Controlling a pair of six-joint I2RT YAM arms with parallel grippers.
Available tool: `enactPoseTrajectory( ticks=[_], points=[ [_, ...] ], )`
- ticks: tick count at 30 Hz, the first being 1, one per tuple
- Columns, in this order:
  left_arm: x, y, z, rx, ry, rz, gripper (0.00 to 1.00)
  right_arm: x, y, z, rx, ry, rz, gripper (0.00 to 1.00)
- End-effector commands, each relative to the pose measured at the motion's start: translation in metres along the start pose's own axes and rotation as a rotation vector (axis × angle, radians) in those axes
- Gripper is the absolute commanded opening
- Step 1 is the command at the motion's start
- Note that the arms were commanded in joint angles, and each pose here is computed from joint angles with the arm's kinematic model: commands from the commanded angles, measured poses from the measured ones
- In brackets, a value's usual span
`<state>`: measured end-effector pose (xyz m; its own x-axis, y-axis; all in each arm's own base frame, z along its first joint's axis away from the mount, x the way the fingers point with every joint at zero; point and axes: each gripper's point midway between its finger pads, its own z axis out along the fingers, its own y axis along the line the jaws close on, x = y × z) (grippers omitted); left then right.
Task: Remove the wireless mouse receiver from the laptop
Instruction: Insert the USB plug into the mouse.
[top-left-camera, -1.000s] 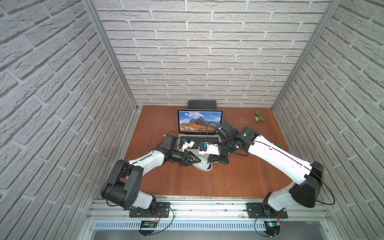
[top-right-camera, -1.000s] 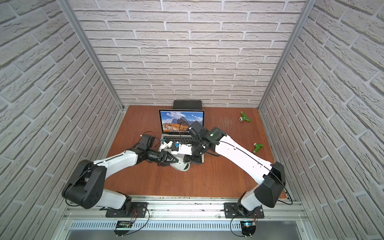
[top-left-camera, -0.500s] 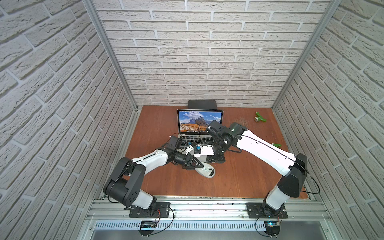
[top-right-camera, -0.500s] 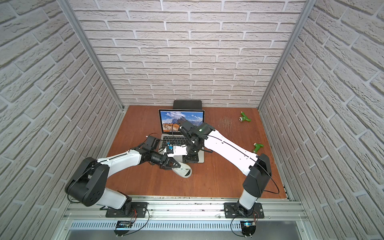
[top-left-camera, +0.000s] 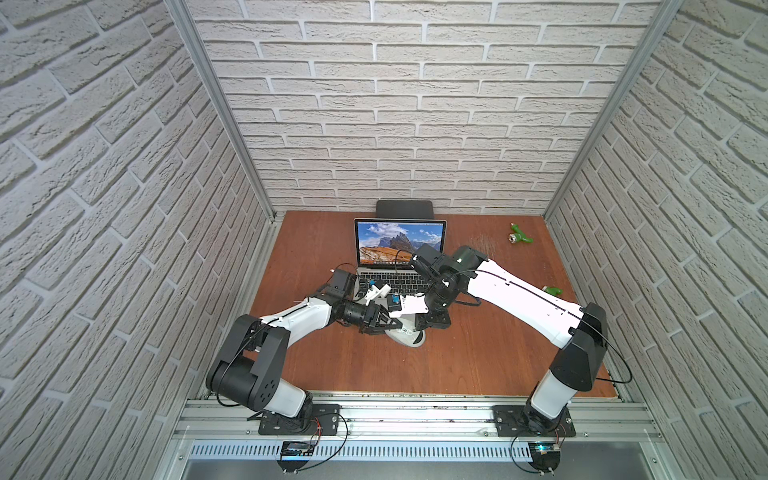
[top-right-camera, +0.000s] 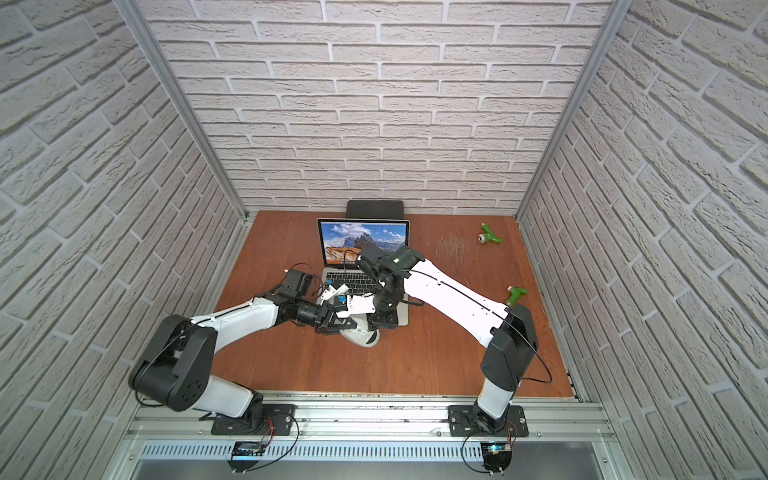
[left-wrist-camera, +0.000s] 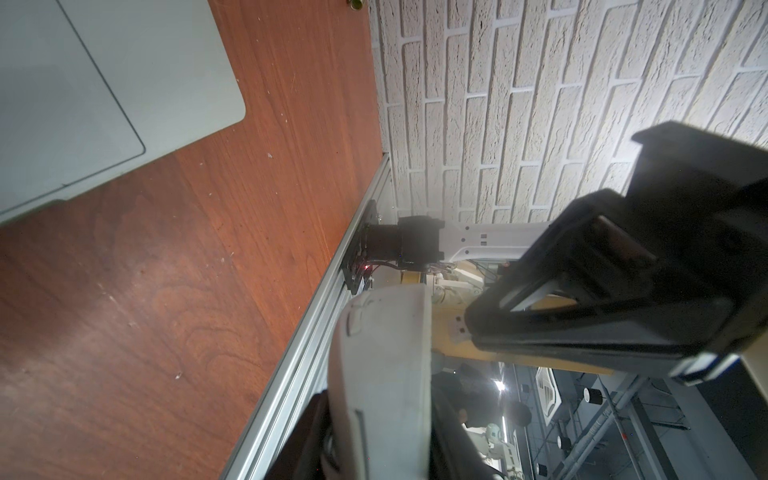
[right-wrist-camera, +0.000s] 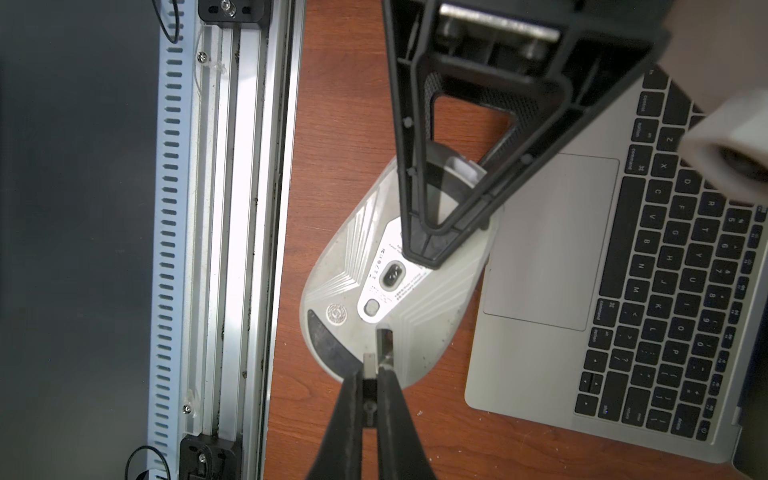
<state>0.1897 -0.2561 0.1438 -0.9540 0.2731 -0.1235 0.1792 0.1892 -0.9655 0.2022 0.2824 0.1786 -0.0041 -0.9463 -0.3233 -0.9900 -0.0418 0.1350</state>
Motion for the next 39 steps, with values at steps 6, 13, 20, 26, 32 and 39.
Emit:
enactPoseTrajectory(
  ticks=[6,13,20,26,32,39],
  points=[
    [-0.006,-0.017,-0.004,0.027,-0.016,0.084,0.00,-0.004,-0.008,0.008,0.004,-0.013,-0.021,0.02],
    [-0.005,-0.017,-0.004,0.027,-0.016,0.081,0.00,0.001,-0.010,0.010,0.007,0.018,-0.021,0.02],
    [-0.006,-0.015,-0.004,0.027,-0.014,0.073,0.00,0.013,-0.012,0.006,0.031,0.085,0.005,0.02],
    [-0.007,-0.014,-0.005,0.024,-0.019,0.071,0.00,0.013,-0.013,0.005,0.027,0.110,0.020,0.02],
    [-0.008,-0.014,-0.006,0.024,-0.023,0.073,0.00,0.017,-0.016,0.007,0.038,0.153,0.033,0.02],
    [-0.009,-0.015,-0.008,0.024,-0.031,0.077,0.00,0.017,-0.018,0.015,0.033,0.191,0.029,0.02]
  ],
)
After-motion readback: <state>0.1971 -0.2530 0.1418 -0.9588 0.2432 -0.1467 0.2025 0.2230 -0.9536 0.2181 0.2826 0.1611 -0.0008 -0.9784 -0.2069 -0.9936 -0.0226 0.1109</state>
